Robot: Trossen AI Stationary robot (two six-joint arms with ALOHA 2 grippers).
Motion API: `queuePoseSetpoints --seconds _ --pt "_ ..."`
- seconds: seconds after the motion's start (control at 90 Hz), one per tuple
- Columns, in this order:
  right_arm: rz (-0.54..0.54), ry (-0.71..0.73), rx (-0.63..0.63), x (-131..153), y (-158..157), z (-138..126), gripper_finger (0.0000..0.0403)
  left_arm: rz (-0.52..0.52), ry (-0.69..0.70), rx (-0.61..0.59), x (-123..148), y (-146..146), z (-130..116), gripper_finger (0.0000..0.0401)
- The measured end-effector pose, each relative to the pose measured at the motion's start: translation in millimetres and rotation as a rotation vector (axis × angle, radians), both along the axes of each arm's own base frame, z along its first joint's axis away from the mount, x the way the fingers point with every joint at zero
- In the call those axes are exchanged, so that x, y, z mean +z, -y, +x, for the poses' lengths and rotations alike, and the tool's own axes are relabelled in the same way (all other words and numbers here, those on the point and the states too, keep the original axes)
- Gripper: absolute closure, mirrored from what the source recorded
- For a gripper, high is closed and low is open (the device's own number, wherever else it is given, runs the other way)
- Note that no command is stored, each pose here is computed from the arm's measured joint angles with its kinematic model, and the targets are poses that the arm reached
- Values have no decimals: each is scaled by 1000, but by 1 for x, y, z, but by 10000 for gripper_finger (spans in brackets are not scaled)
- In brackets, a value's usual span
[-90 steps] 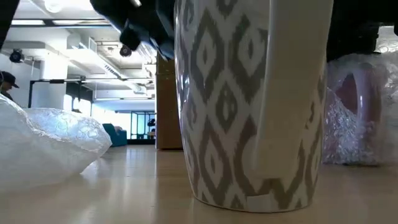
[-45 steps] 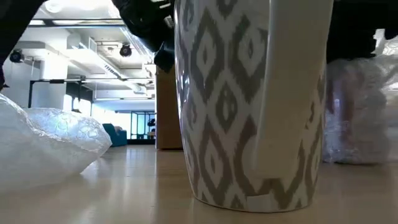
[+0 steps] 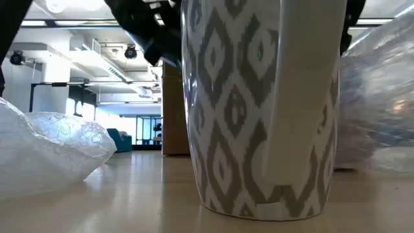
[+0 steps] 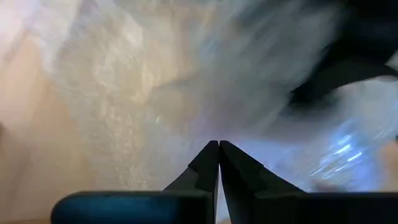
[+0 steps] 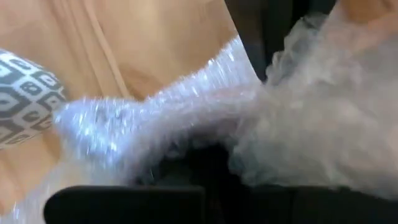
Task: Wrap mug
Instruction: Wrap the purple mug using the right bubble wrap
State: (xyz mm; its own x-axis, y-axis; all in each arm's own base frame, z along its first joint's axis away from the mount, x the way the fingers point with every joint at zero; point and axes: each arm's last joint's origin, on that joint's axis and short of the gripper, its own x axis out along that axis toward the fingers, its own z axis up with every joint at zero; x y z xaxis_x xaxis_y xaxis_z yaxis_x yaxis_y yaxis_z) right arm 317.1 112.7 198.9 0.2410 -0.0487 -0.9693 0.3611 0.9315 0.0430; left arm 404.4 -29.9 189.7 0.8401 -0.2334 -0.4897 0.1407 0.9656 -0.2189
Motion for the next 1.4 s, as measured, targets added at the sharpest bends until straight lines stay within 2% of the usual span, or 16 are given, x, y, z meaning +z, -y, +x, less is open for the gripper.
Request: queuePoseSetpoints --seconds 0.122,0.244,0.311,0.467,0.6,0.756,0.911,1.078,1.144,1.222,1.3,1.333,1.4 --pt "-15 -24 18 19 2 -4 403 8 -15 -15 24 1 -15 401" --pt "-18 -8 15 25 3 -5 403 3 82 -37 51 8 -23 401" --pt "-20 -9 17 25 2 -6 403 -2 127 -55 56 15 -22 401" --pt "-50 -26 16 18 1 -7 403 -19 203 -81 37 28 -6 401" --pt "-68 -18 18 17 0 -8 403 -18 162 -81 11 31 13 401" --pt "-55 -26 31 20 -3 -10 403 -14 129 -84 -5 35 30 401" --pt "8 26 42 48 -6 -10 403 -14 117 -85 -8 36 34 401" --pt "90 46 96 87 -9 -27 403 -13 109 -86 -8 36 32 401" --pt "37 44 78 100 -3 -41 403 -11 108 -87 -8 36 32 401" --pt "-148 67 -3 105 8 -55 403 -10 108 -88 -8 36 32 401" --pt "-305 61 -74 93 18 -63 403 -9 107 -88 -8 36 32 401" --pt "-322 74 -86 87 19 -62 403 -10 108 -88 -7 36 32 401" --pt "-279 96 -64 73 17 -57 403 -9 108 -88 -8 36 32 401"
